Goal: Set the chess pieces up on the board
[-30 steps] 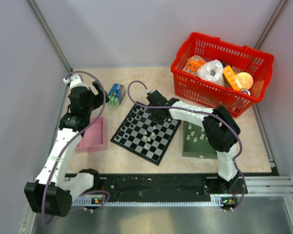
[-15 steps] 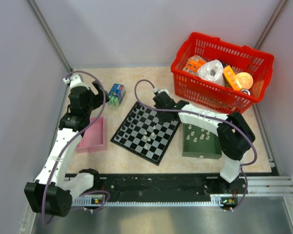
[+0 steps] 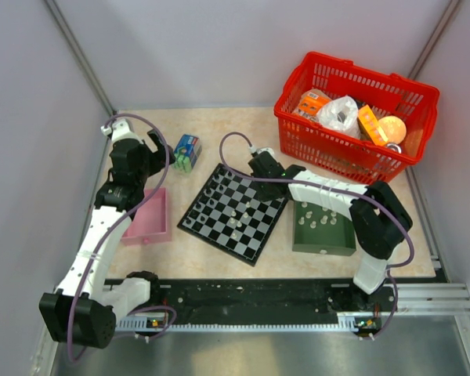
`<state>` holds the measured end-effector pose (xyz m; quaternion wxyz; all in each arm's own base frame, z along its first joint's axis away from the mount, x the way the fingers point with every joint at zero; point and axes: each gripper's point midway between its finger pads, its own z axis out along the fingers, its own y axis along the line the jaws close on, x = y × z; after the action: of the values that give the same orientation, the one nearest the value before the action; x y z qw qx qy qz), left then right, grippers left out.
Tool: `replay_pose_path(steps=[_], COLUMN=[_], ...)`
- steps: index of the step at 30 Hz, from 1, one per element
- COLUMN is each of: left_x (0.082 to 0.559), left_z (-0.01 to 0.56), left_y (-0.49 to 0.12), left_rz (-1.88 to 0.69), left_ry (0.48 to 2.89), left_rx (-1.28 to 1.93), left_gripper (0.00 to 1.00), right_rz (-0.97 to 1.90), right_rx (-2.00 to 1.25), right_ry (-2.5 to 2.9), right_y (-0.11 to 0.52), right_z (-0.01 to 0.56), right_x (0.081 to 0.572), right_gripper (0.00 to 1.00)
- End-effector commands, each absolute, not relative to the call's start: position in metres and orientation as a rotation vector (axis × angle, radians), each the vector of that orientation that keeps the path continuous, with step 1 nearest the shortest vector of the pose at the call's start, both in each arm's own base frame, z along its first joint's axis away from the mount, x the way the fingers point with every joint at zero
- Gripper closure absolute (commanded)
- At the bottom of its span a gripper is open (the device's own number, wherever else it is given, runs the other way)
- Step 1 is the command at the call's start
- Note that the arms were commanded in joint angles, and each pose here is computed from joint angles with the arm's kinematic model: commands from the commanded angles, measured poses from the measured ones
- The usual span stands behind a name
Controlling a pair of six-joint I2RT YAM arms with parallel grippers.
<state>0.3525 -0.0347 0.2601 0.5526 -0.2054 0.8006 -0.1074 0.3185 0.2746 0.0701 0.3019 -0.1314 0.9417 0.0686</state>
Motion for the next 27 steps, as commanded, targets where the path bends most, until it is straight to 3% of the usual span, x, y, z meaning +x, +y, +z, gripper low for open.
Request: replay_pose_path(steps=[1, 27], left_x=[0.356, 0.359], left_z=[0.276, 0.272], left_y=[-0.034, -0.035], left_rz=[-0.273, -0.284], left_ry=[1.829, 1.837], left_rx=[-0.485, -0.485], left_gripper=[0.01, 0.01], right_rz=[0.179, 0.095], right_rx=[-0.313, -0.304], right_ry=[2.475, 2.522], right_y=[0.273, 0.257], right_z=[0.075, 0.052], right_x=[0.327, 0.327], right_gripper=[0.87, 0.86])
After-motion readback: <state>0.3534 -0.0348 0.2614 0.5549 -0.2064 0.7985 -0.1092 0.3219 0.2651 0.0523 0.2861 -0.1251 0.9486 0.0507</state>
